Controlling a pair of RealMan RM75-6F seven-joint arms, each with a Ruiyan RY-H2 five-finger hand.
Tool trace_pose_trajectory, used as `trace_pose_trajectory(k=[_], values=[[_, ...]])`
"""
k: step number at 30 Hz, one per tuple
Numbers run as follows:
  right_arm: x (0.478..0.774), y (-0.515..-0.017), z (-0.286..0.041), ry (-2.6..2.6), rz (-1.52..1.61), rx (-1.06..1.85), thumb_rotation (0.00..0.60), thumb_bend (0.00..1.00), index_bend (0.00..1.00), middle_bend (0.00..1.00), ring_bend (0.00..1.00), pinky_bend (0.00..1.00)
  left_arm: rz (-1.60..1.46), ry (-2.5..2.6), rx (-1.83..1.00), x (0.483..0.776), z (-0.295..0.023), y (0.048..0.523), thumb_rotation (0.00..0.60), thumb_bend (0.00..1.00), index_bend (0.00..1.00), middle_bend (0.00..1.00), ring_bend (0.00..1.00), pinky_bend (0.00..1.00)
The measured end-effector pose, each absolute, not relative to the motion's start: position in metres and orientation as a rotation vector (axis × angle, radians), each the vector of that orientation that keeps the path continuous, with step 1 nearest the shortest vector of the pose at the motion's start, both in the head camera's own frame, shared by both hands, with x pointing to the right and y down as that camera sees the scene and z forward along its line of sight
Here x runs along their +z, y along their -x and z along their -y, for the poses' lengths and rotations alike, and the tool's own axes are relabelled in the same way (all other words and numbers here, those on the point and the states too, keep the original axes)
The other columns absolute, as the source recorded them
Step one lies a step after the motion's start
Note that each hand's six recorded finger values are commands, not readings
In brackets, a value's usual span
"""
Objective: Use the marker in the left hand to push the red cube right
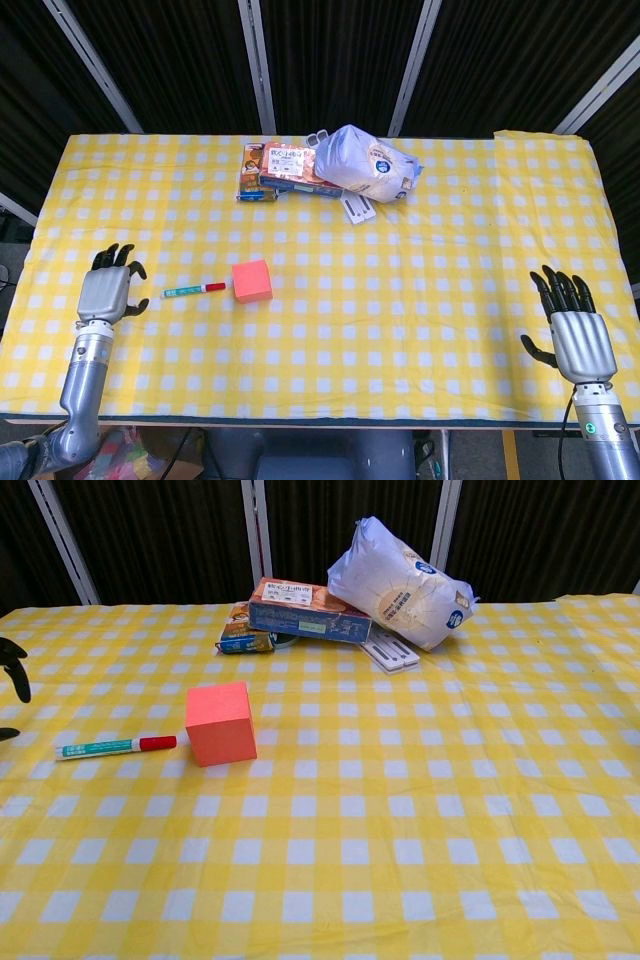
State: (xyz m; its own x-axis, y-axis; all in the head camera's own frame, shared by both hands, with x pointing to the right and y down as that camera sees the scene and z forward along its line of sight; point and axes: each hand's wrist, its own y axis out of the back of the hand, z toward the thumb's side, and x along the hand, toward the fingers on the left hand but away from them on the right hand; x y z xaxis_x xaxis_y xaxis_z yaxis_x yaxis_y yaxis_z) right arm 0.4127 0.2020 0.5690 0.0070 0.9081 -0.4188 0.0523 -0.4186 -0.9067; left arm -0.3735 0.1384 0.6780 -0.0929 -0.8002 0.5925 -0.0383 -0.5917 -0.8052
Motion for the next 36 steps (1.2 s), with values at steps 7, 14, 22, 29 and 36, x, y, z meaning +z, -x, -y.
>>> trace_pose_trajectory(k=[7, 14, 22, 29, 36], values=[[0.569, -0.413, -0.202, 1.568, 1.021, 1.500, 0.600, 0.30, 0.00, 0.00, 0.00, 0.00, -0.895, 1.636, -1.785, 0.702, -0.133, 0.349, 0.600, 0.29, 0.45, 0.09, 0.00, 0.09], [0.569, -0.413, -0.202, 1.571, 1.022, 1.498, 0.600, 0.30, 0.00, 0.00, 0.00, 0.00, -0.870, 1.636, -1.805, 0.719, -0.129, 0.330, 0.600, 0.30, 0.46, 0.09, 0.00, 0.09], [0.569, -0.413, -0.202, 1.576, 1.026, 1.497, 0.600, 0.30, 0.00, 0.00, 0.00, 0.00, -0.860, 1.636, -1.835, 0.730, -0.128, 0.321, 0.600, 0.31, 0.47, 0.09, 0.00, 0.09], [0.569, -0.413, -0.201, 1.578, 1.031, 1.495, 0.600, 0.30, 0.00, 0.00, 0.00, 0.00, -0.848, 1.639, -1.858, 0.738, -0.130, 0.317, 0.600, 0.35, 0.48, 0.09, 0.00, 0.09], [0.568, -0.413, -0.202, 1.580, 1.033, 1.494, 0.600, 0.30, 0.00, 0.00, 0.00, 0.00, -0.831, 1.629, -1.870, 0.742, -0.131, 0.316, 0.600, 0.43, 0.50, 0.09, 0.00, 0.09]])
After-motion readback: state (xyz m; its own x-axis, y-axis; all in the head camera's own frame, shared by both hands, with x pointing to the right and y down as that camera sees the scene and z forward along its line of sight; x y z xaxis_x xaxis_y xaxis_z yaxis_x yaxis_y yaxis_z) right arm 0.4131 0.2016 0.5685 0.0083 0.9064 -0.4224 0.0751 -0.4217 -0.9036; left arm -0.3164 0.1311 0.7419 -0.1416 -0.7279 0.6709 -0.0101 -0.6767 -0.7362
